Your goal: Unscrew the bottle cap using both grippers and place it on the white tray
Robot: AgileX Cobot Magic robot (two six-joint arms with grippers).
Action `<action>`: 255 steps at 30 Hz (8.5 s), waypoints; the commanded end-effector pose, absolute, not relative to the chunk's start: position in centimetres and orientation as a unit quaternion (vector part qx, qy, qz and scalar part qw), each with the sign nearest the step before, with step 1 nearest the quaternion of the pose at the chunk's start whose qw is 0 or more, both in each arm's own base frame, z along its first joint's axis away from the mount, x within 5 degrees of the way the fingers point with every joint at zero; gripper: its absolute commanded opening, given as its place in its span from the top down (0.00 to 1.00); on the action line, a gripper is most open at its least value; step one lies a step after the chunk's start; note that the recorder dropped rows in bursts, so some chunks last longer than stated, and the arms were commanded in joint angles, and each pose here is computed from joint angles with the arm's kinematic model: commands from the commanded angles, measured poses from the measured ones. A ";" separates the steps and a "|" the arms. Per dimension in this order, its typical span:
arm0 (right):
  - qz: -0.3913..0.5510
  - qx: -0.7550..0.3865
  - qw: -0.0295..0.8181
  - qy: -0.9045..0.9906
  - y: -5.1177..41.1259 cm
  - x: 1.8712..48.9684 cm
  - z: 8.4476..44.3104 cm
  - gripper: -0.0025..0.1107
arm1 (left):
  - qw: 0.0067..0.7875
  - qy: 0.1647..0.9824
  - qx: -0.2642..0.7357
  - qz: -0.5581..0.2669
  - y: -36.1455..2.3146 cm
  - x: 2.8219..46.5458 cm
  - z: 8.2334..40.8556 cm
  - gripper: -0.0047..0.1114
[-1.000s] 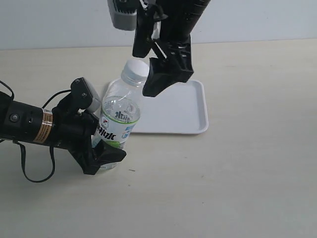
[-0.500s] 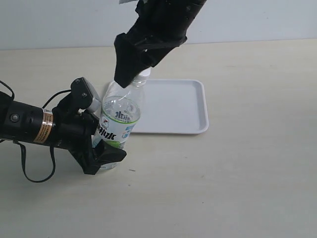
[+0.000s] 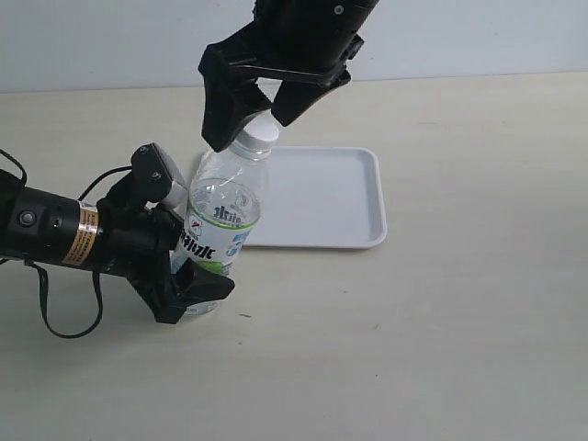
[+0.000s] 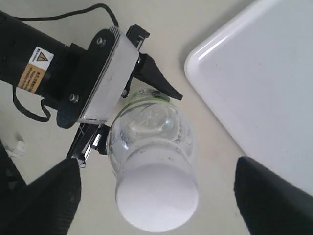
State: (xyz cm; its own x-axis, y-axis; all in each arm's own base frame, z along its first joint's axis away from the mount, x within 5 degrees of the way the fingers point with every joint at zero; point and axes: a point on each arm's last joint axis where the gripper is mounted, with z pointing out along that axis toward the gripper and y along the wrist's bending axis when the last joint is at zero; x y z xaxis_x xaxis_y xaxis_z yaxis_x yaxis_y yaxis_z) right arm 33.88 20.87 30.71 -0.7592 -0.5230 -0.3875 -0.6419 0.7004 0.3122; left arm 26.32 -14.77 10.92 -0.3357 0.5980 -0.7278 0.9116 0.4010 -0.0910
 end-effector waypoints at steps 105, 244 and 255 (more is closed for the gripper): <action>0.155 -0.299 0.137 0.932 12.1 45.1 12.4 0.98 | 0.507 0.739 0.326 -0.300 -12.8 25.2 9.8 0.96; 0.106 -0.212 0.540 0.807 5.9 18.6 34.4 0.98 | 0.676 0.684 0.178 -0.210 -6.2 12.7 19.6 0.96; 0.093 -0.162 0.634 0.750 4.0 12.5 33.5 0.98 | 0.716 0.658 0.145 -0.183 -4.5 9.5 21.9 0.96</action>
State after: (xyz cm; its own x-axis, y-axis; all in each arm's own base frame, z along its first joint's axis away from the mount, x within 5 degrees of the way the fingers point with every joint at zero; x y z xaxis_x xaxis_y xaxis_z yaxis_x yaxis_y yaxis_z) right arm 13.18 4.24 33.52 -0.1754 -0.1543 -0.9723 -0.3812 0.9212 -0.0774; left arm 10.30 -5.10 21.64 0.0566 -0.0486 -0.9972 0.4867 0.8735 -0.0149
